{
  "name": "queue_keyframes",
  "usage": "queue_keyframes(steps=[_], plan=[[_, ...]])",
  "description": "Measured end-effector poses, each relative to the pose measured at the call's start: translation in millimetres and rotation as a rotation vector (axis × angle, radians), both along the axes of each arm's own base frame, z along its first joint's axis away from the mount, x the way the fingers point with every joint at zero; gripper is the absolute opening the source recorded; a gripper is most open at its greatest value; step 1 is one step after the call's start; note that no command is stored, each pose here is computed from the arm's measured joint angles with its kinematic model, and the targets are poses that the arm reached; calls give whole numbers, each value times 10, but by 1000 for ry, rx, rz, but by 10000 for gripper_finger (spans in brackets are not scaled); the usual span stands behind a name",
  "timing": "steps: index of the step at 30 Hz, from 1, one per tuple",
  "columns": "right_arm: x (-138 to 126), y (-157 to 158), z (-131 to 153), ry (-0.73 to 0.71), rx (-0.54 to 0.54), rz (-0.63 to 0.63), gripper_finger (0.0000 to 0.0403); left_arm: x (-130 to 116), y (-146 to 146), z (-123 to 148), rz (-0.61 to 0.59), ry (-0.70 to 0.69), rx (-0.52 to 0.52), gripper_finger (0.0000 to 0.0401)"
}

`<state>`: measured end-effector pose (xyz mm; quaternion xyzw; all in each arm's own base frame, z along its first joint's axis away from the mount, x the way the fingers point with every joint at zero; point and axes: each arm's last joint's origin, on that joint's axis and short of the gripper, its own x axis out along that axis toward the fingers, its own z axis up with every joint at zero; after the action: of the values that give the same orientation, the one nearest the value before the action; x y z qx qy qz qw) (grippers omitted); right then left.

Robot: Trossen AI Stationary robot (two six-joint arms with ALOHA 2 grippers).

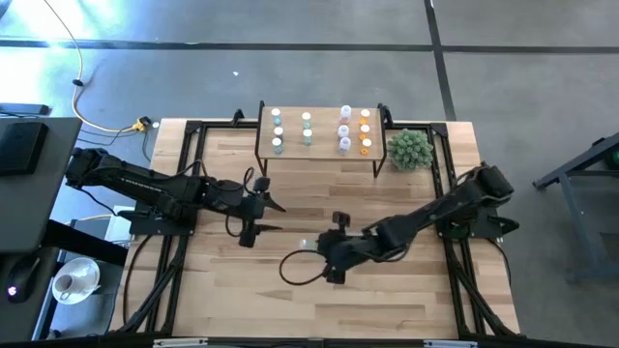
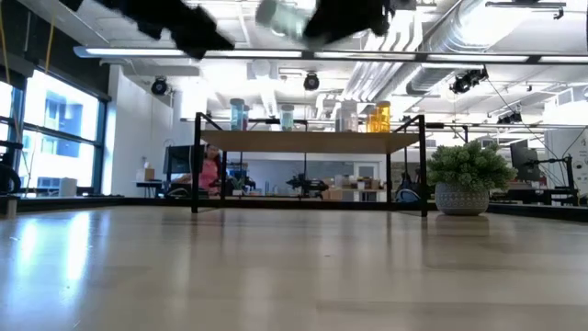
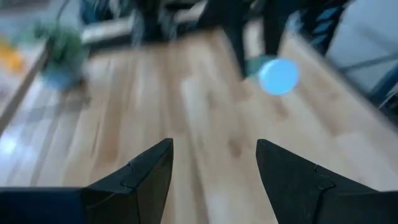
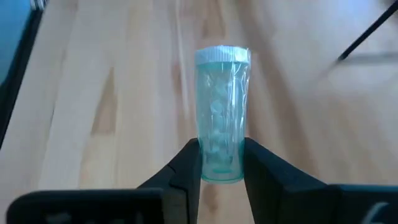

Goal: Pick and place medicine bottles onto shelf by color
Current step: Put the green pill bottle on the shelf aligned with the other green pill bottles

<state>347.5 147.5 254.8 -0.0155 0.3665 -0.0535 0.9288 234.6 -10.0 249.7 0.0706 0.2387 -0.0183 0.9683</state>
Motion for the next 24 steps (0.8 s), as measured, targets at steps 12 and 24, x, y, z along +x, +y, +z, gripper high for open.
queue_keyframes(steps=[12, 24], plan=[[-73, 220, 622, -414, -195, 166, 85, 214, -51, 112, -186, -244, 74, 218], [4, 163, 781, -563, -220, 155, 87, 251, -83, 335, -246, -494, 117, 218]])
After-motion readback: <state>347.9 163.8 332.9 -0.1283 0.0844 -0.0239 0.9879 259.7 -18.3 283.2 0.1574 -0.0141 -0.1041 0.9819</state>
